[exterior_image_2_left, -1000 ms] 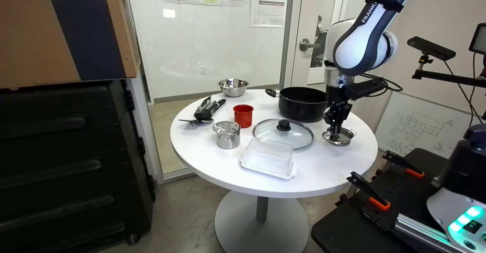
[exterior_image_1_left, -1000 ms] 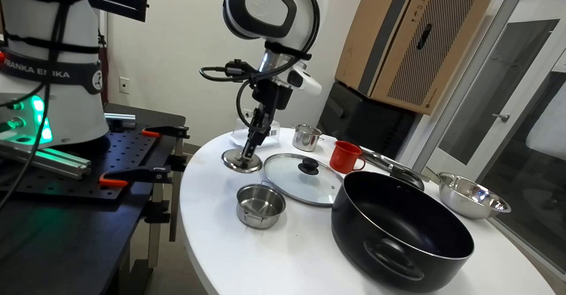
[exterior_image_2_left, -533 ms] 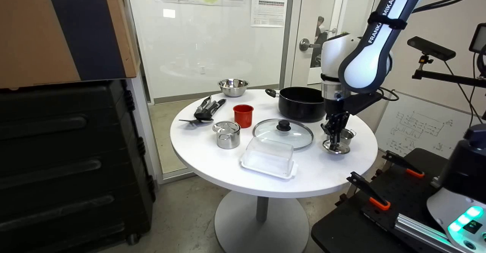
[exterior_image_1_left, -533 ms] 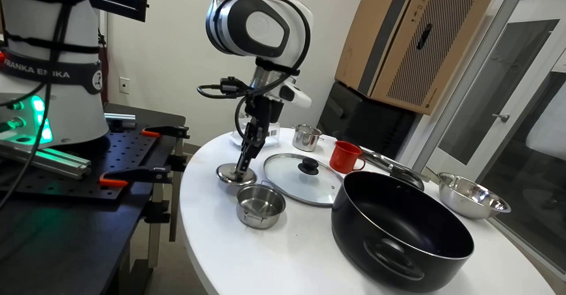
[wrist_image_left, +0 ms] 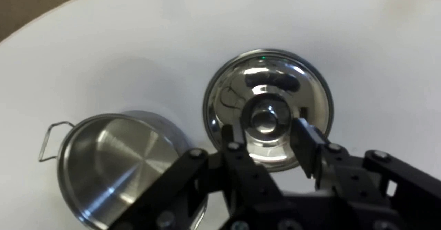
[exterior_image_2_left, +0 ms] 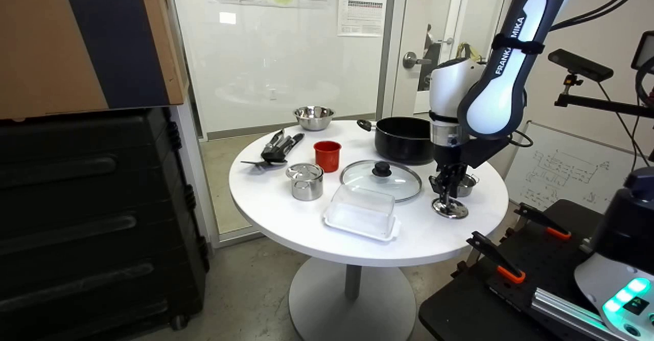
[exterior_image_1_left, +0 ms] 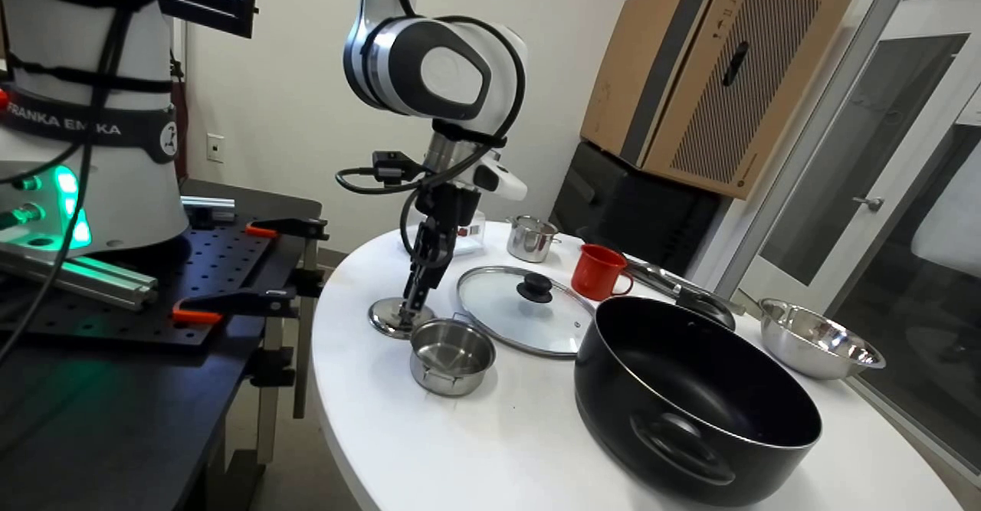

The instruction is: Uncover the silver pot and put the lid on the table

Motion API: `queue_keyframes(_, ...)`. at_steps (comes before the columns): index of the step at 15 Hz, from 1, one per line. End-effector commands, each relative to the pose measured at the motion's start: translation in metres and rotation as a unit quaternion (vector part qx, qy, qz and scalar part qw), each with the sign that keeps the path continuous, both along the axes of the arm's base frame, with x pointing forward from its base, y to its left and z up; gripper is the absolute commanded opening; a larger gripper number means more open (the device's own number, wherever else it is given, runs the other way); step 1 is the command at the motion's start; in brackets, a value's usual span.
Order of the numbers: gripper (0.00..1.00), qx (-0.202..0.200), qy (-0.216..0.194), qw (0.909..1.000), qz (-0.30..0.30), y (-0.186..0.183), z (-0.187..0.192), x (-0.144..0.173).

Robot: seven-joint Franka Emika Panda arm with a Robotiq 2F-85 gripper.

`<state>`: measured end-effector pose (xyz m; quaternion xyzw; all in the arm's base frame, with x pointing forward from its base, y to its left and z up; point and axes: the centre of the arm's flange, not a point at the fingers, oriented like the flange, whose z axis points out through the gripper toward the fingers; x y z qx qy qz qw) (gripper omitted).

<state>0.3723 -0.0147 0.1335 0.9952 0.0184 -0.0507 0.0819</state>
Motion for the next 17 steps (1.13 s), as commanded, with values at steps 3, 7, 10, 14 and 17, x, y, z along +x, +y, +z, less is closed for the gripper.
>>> queue_keyframes(3, 0.88, 0.009, -0.013, 0.9998, -0.013, 0.0, 0.005, 0.002)
queue_keyframes(7, 1.0, 0.058, -0.003, 0.998, -0.026, 0.003, 0.049, -0.002)
queue_keyframes(10, 1.0, 0.092, -0.006, 0.9956, -0.016, 0.011, 0.079, -0.01)
queue_keyframes(14, 1.0, 0.121, -0.011, 0.9926, -0.01, 0.017, 0.113, -0.009)
queue_keyframes(17, 1.0, 0.113, -0.013, 0.9934, -0.013, 0.018, 0.098, 0.003)
